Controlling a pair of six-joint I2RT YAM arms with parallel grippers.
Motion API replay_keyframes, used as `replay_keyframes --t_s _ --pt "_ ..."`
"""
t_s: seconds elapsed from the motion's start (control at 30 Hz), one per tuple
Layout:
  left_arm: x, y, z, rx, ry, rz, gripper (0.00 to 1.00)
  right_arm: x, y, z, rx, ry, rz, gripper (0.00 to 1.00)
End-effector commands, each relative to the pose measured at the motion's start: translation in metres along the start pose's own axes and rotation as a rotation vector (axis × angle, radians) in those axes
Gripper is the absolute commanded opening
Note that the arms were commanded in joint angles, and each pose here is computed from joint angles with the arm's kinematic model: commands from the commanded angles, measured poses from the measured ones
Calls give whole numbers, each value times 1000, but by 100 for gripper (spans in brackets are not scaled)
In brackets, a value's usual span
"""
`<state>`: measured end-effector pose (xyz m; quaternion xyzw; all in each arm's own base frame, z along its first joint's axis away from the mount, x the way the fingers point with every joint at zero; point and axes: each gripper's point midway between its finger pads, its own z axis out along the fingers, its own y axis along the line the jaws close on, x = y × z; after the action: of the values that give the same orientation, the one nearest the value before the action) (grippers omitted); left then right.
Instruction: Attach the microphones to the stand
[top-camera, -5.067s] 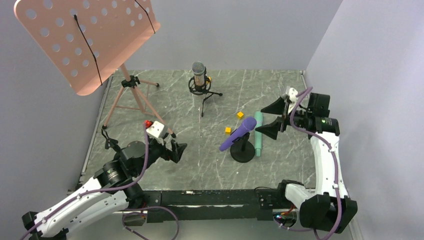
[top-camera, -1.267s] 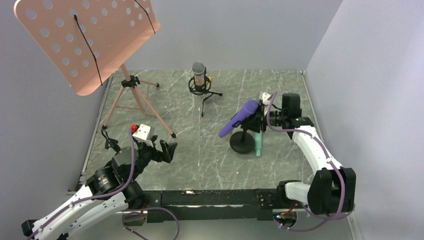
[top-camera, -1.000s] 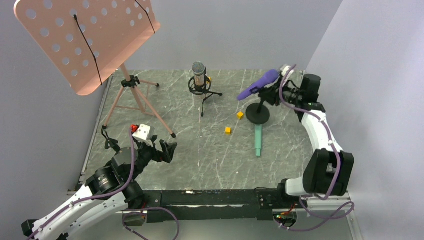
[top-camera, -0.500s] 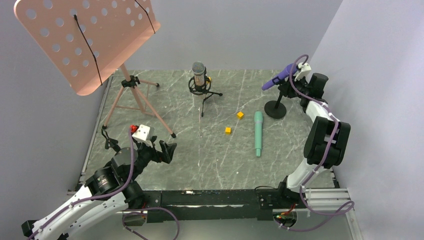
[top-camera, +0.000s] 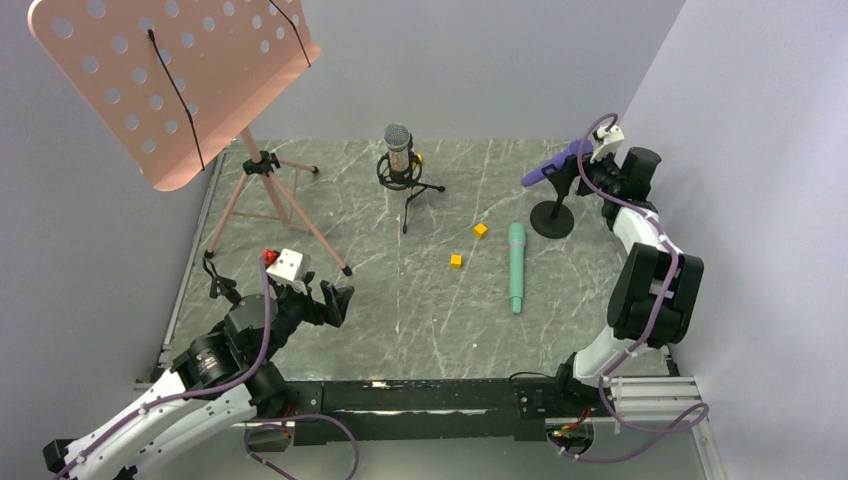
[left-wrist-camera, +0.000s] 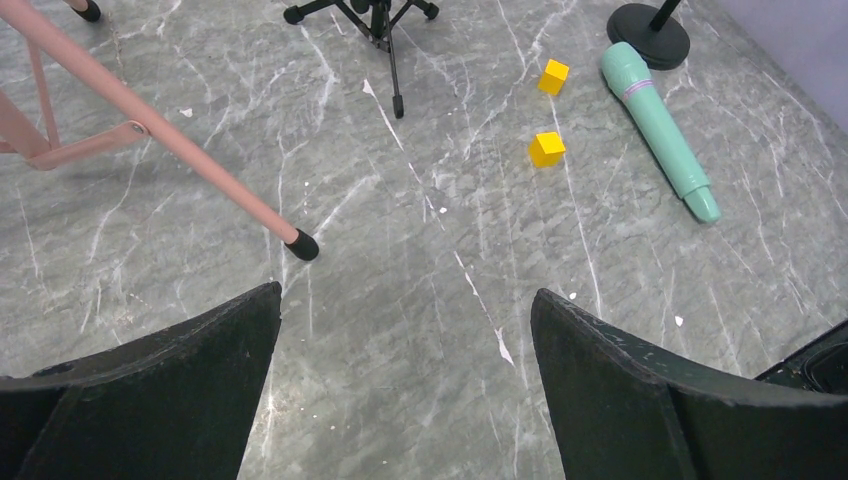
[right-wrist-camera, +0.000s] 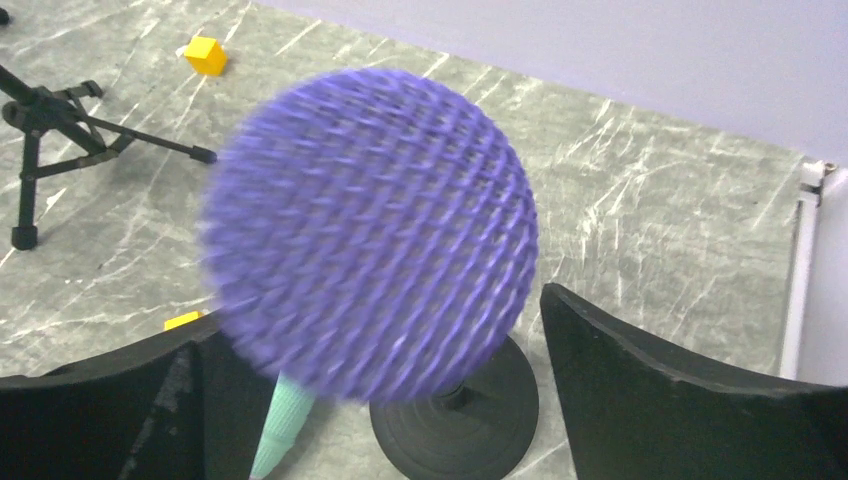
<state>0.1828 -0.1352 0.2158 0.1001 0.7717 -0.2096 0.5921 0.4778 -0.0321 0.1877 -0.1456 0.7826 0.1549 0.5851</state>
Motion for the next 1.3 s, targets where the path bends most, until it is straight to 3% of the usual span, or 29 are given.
replay_keyframes --t_s 0.0,0.13,0.37,0.67,1.27 --pt "-12 -5 -2 18 -21 -6 99 -39 8 -25 14 -91 -98 100" --pt "-17 -7 -5 30 -23 -8 99 -35 17 -44 6 -49 -66 100" --pt "-27 -19 -11 92 -38 -38 99 -27 67 -92 -109 116 144 100" --pt "-32 -26 -6 109 -29 -18 99 -68 118 -142 -86 -38 199 100" --pt "-33 -33 0 126 -14 -10 99 -75 146 -156 -179 -39 230 100"
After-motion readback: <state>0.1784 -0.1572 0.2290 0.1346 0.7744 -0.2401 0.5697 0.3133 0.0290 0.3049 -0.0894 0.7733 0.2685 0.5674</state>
